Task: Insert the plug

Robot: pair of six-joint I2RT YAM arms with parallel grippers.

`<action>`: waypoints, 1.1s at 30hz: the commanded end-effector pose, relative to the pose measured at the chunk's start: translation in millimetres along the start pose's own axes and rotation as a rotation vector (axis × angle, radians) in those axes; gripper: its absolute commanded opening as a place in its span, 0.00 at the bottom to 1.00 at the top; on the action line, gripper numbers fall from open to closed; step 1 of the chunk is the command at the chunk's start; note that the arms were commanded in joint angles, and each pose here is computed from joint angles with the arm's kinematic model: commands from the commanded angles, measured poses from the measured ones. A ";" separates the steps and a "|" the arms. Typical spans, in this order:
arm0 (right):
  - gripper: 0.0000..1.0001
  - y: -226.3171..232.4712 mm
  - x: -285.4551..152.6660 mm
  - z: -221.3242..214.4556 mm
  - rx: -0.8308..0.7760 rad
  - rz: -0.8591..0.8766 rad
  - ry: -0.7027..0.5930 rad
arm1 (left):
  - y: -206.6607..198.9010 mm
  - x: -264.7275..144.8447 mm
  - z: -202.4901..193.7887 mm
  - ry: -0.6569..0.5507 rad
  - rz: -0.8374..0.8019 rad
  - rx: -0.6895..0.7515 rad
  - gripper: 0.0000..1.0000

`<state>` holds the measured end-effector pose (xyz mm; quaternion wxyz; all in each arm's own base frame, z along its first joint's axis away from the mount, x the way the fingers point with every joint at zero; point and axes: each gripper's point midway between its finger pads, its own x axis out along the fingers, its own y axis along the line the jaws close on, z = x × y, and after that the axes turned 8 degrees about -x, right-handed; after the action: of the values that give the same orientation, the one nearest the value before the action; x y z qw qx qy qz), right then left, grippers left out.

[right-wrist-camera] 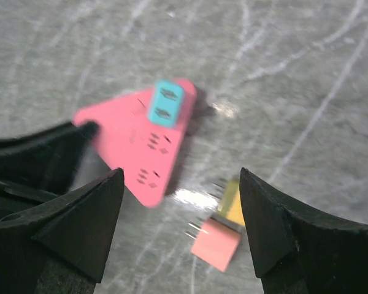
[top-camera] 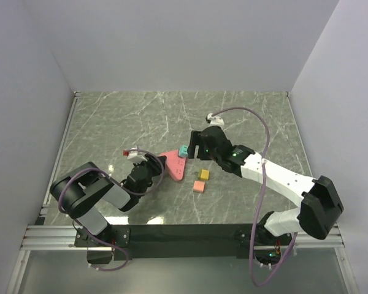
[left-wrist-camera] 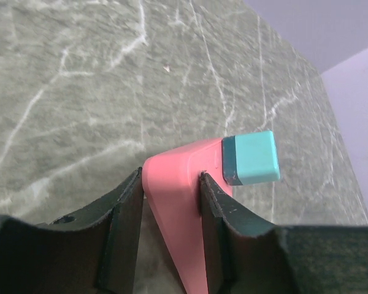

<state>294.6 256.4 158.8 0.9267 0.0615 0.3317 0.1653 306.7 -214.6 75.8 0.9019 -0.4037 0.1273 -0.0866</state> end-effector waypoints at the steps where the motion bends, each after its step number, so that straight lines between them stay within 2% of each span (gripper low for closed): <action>1: 0.82 -28.6 -2.1 -27.2 0.002 -0.110 0.046 | 22.0 11.7 5.7 -0.023 0.090 0.044 0.00; 7: 0.77 -49.1 -7.4 -55.6 0.034 -0.178 0.092 | 21.6 23.8 20.4 -0.041 0.094 0.045 0.00; 9: 0.75 -53.3 -8.4 -62.1 0.049 -0.190 0.103 | 23.3 24.7 19.8 -0.033 0.107 0.062 0.09; 10: 0.73 -55.9 -8.2 -69.3 0.051 -0.196 0.115 | 18.7 26.1 22.4 -0.037 0.099 0.064 0.16; 11: 0.73 -56.7 -8.1 -72.6 0.059 -0.197 0.121 | 15.7 26.2 22.9 -0.033 0.091 0.063 0.34; 13: 0.73 -59.0 -8.0 -78.3 0.067 -0.198 0.125 | 11.2 25.5 24.1 -0.027 0.079 0.065 0.53; 14: 0.73 -59.9 -8.0 -79.7 0.070 -0.200 0.124 | 9.4 24.7 23.5 -0.018 0.073 0.069 0.75; 17: 0.73 -60.5 -9.9 -79.2 0.073 -0.191 0.115 | 3.9 22.7 26.5 -0.012 0.060 0.086 0.99; 23: 0.73 -51.1 -10.8 -78.3 0.093 -0.118 0.115 | -5.1 11.8 33.2 -0.021 -0.003 0.107 0.99; 33: 0.68 -42.2 14.1 -100.3 0.101 -0.114 0.191 | -6.7 -9.7 38.3 0.000 -0.025 0.098 1.00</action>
<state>247.7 215.0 65.9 0.8939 0.0612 0.4326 0.1005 312.9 -191.2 100.2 0.9187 -0.3639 0.1223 -0.0931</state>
